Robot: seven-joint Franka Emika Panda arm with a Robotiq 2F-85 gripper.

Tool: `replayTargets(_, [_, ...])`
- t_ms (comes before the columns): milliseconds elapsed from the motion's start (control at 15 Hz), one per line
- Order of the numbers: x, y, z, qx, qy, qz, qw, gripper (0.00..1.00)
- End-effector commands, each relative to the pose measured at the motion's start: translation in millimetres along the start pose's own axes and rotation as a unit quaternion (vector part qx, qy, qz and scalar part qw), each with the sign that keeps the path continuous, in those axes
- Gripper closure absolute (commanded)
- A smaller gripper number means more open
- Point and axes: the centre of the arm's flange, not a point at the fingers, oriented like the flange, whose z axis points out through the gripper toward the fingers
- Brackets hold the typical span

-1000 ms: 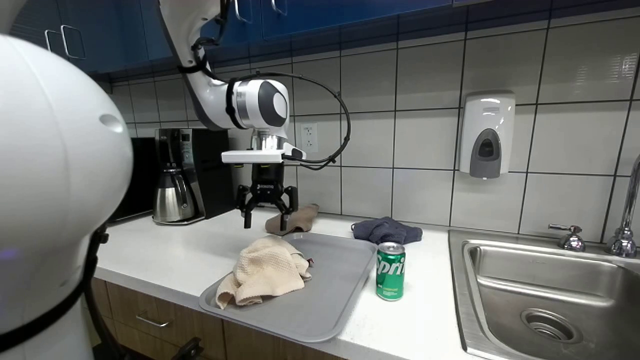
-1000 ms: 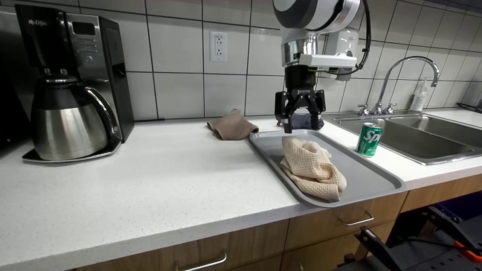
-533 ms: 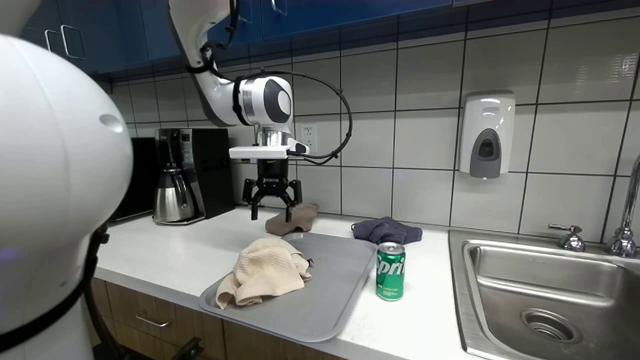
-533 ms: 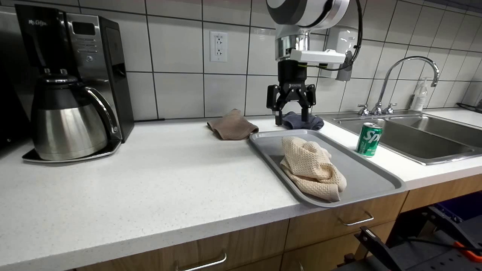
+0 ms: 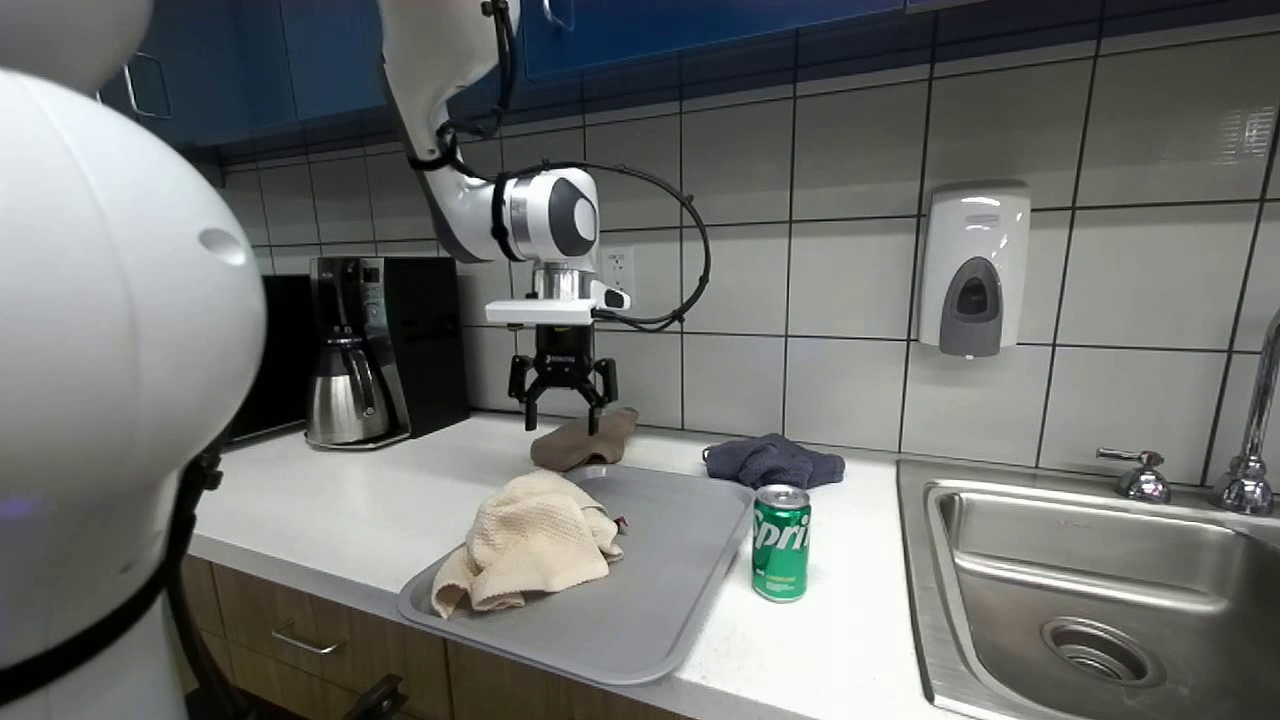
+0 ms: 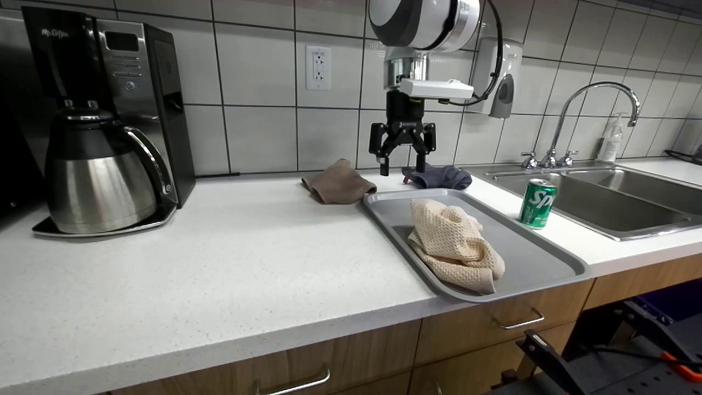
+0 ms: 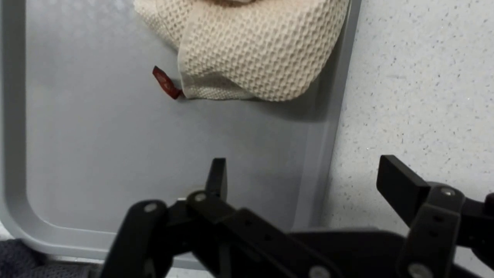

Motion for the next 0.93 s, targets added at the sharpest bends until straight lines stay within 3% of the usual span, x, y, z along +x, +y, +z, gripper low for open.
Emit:
replayTargets(0, [36, 2, 0, 0.006, 0.007, -0.004, 0.9999, 0.0])
replayTargets(200, [51, 1, 1, 0.009, 0.014, -0.004, 0.9999, 0.0])
replayTargets(267, [31, 1, 5, 0.003, 0.009, 0.0, 1.0, 0.0])
replayTargets(867, [41, 1, 6, 0.004, 0.014, 0.001, 0.9999, 0.0])
